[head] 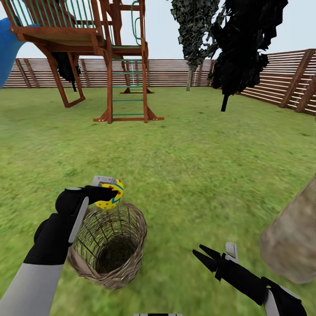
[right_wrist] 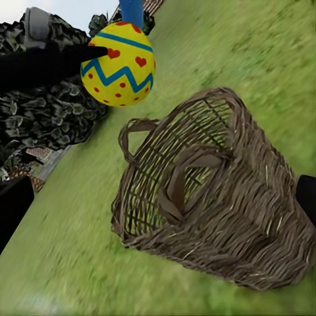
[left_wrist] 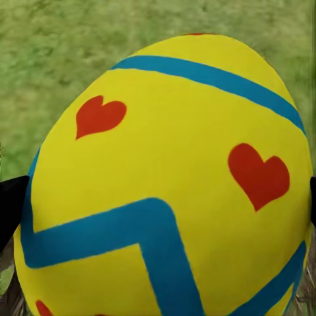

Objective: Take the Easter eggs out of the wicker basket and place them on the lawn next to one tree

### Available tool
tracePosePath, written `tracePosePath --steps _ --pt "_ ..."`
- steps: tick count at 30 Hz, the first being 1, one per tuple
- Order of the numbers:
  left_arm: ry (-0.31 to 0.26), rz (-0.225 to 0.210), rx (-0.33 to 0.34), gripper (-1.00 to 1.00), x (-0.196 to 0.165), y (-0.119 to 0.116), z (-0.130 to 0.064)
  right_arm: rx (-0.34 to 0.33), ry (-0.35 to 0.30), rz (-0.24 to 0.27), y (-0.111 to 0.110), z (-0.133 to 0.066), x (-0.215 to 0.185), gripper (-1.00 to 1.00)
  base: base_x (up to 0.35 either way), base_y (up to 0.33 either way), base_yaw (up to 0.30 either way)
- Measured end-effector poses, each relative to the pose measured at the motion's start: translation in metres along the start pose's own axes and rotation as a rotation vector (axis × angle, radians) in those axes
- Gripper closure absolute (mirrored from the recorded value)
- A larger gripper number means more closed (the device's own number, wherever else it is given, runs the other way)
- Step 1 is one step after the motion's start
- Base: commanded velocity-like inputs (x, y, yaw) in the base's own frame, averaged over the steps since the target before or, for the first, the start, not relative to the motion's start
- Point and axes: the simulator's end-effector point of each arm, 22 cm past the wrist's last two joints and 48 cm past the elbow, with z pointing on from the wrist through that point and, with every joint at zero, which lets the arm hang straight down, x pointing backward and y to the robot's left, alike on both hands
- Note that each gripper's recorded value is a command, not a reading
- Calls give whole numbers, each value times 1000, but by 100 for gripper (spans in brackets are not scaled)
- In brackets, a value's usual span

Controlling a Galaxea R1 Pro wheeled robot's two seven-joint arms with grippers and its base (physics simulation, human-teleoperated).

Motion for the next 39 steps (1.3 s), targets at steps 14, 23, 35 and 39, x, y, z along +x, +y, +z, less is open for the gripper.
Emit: tracePosePath --steps 14,23,35,39 --pt "-36 4 3 100 -22 -2 -17 -3 -6 -8 11 0 -13 -100 -14 0 -142" --pt "-48 5 0 100 -46 1 -30 -8 -10 -16 27 1 -32 -100 -312 0 -218" --pt "-62 7 -1 100 -78 3 -49 -14 -17 -27 48 2 -58 -100 -62 0 -211" --pt "-66 8 -1 100 -88 3 -55 -15 -19 -31 55 1 -66 -100 0 0 -210"
